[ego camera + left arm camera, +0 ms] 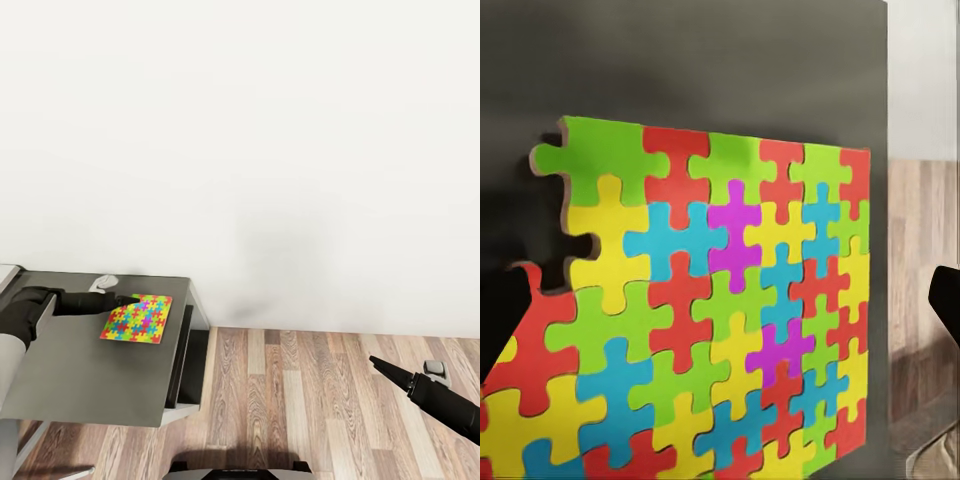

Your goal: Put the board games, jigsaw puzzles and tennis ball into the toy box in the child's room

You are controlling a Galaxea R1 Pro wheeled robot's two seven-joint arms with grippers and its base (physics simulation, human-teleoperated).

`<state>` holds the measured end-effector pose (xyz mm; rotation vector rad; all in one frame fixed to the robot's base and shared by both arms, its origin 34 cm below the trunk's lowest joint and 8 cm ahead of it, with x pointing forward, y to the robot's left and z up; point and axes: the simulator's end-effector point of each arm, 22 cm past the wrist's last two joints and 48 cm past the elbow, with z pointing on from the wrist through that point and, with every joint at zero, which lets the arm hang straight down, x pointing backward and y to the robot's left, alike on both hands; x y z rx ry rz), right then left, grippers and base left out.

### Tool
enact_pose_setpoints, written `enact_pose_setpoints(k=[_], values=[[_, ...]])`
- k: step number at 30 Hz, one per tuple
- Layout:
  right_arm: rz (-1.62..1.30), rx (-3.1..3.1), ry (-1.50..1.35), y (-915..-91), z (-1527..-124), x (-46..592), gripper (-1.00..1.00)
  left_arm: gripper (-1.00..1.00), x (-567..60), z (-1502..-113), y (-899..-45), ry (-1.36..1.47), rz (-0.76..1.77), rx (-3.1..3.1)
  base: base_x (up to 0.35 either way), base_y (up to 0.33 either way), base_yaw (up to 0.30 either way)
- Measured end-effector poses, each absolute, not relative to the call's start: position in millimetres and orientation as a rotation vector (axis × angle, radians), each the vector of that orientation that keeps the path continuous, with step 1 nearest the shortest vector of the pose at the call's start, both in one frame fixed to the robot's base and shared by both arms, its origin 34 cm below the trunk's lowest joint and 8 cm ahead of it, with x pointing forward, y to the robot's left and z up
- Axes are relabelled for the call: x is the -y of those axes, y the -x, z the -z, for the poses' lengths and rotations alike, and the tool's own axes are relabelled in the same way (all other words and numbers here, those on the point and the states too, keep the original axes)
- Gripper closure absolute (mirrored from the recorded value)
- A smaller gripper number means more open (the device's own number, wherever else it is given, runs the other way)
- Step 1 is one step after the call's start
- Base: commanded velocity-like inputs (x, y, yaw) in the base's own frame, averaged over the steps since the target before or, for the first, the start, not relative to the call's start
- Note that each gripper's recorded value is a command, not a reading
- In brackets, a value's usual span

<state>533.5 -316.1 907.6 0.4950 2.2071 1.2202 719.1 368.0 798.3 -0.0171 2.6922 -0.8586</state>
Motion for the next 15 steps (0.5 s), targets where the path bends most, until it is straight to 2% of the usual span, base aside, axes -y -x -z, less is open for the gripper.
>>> enact_pose_setpoints(k=[15], values=[[-1.22,-2.207,-0.495,-533.6,-907.5,316.1,-1.0,-1.0,-365.5,-800.0,-718.6,0.015,0.88,-2.685,0.0,0.0,0.0]])
